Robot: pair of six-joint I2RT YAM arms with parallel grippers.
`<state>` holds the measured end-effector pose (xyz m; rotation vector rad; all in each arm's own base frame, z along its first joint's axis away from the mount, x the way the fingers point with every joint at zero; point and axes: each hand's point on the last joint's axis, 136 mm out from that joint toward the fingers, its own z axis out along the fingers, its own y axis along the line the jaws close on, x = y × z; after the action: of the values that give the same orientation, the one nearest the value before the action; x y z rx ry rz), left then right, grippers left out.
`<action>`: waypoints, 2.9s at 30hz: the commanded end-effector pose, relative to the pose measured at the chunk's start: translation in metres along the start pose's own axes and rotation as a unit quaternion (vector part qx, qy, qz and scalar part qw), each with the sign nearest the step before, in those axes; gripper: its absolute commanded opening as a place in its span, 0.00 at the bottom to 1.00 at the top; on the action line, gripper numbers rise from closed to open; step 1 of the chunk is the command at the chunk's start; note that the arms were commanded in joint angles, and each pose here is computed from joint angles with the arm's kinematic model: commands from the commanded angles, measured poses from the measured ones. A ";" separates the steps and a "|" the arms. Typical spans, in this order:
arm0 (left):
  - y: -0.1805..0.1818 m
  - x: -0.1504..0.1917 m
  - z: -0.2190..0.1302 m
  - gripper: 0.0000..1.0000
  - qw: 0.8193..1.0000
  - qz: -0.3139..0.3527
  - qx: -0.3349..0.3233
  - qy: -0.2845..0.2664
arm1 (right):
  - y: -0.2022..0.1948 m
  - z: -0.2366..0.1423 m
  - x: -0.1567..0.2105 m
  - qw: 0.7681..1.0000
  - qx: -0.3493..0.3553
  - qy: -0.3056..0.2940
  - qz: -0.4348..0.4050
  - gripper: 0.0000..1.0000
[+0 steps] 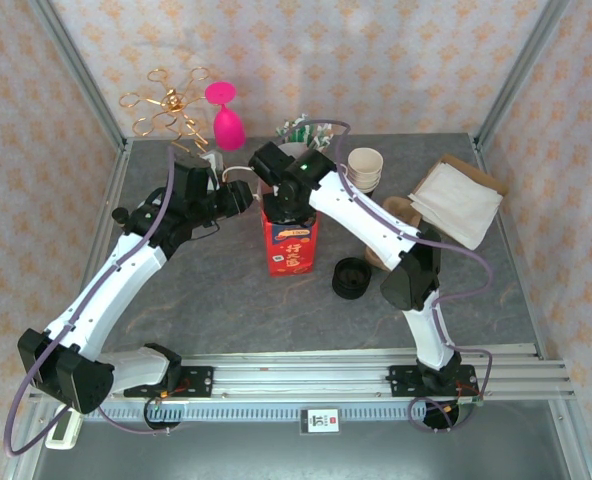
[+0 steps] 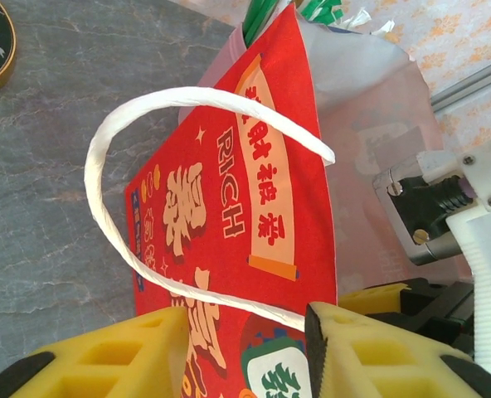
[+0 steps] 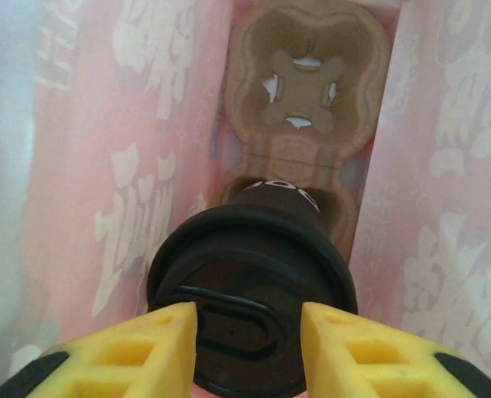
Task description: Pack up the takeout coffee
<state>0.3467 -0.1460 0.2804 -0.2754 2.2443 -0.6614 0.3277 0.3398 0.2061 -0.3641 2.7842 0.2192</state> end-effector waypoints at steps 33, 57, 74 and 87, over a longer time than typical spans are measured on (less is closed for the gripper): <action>0.007 -0.002 -0.005 0.36 1.000 0.006 -0.020 -0.017 | -0.011 -0.014 -0.025 0.999 0.000 -0.035 0.010 0.32; 0.012 0.001 -0.004 0.24 0.999 0.008 -0.030 -0.015 | -0.002 0.009 -0.001 1.000 0.001 -0.006 -0.008 0.26; 0.011 -0.001 -0.005 0.23 0.999 0.007 -0.030 -0.016 | -0.007 0.001 -0.025 0.999 0.000 -0.035 0.000 0.26; 0.009 -0.003 -0.003 0.20 0.999 0.011 -0.031 -0.014 | -0.001 -0.029 -0.027 0.999 -0.020 -0.046 0.007 0.27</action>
<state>0.3476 -0.1373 0.2762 -0.2997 2.2397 -0.6035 0.3496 0.3443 0.2224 -0.3403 2.7177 0.2787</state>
